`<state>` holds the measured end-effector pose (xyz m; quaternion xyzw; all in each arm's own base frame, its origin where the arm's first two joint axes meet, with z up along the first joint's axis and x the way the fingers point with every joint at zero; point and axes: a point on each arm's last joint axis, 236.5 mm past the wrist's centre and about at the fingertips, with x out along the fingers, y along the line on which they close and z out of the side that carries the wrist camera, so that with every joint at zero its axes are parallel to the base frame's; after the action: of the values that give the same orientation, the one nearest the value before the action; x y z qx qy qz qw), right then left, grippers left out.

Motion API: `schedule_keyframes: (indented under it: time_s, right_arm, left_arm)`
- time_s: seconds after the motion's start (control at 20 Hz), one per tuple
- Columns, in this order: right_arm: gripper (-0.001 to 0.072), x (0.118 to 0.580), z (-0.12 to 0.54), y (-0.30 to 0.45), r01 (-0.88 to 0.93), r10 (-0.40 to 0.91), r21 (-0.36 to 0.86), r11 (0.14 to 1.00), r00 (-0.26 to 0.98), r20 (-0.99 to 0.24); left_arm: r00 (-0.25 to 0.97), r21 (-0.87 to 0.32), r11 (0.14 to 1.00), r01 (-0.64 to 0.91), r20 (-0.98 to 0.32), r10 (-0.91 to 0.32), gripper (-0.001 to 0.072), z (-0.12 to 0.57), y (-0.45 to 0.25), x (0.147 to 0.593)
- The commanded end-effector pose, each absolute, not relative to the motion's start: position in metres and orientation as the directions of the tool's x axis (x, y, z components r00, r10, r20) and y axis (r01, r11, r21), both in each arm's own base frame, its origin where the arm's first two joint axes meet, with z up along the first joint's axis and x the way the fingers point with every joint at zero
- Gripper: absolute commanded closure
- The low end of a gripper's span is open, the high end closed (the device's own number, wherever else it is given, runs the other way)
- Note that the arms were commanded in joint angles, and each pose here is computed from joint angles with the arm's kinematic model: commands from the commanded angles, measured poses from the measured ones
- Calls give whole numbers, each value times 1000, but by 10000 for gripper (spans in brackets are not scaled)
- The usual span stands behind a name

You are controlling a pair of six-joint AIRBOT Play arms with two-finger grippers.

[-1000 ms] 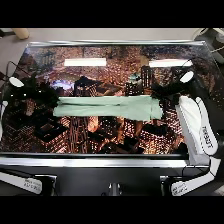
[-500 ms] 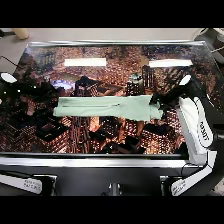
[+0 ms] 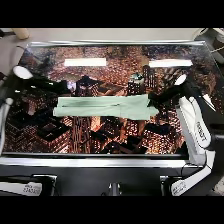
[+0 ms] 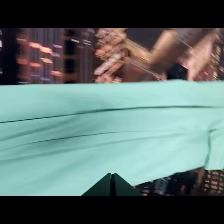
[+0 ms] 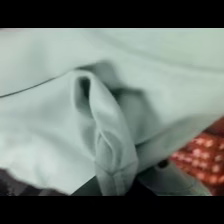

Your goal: Fold the shirts.

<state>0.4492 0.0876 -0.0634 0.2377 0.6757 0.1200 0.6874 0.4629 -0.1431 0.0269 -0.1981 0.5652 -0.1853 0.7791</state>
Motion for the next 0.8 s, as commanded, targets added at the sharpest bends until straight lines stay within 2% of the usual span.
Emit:
schedule_keyframes:
  time_s: [0.0, 0.2, 0.3, 0.4, 0.5, 0.6, 0.75]
  right_arm:
    - [696, 438, 10, 106, 93, 547, 558, 825, 119, -829]
    - [695, 401, 95, 110, 1, 552, 561, 827, 180, -814]
    - [695, 377, 124, 111, -42, 553, 556, 830, 186, -812]
    - [695, 365, 147, 111, -74, 548, 546, 834, 227, -805]
    - [695, 362, 159, 112, -69, 549, 551, 832, 258, -795]
    - [695, 365, 160, 118, -67, 572, 576, 815, 257, -779]
    - [695, 387, 154, 156, -108, 625, 623, 775, 272, -731]
  left_arm:
    - [240, -589, 797, 131, -761, -602, 680, -6, -248, 456]
    - [106, -799, 601, 6, -597, -795, 680, -57, -398, 412]
    - [57, -862, 504, -45, -506, -861, 680, -67, -455, 381]
    - [13, -889, 448, -92, -451, -892, 680, -75, -494, 350]
    - [4, -897, 438, -56, -439, -899, 682, -75, -504, 343]
    - [58, -892, 451, 13, -450, -891, 683, -55, -484, 367]
    - [228, -801, 577, 159, -539, -811, 683, 1, -399, 432]
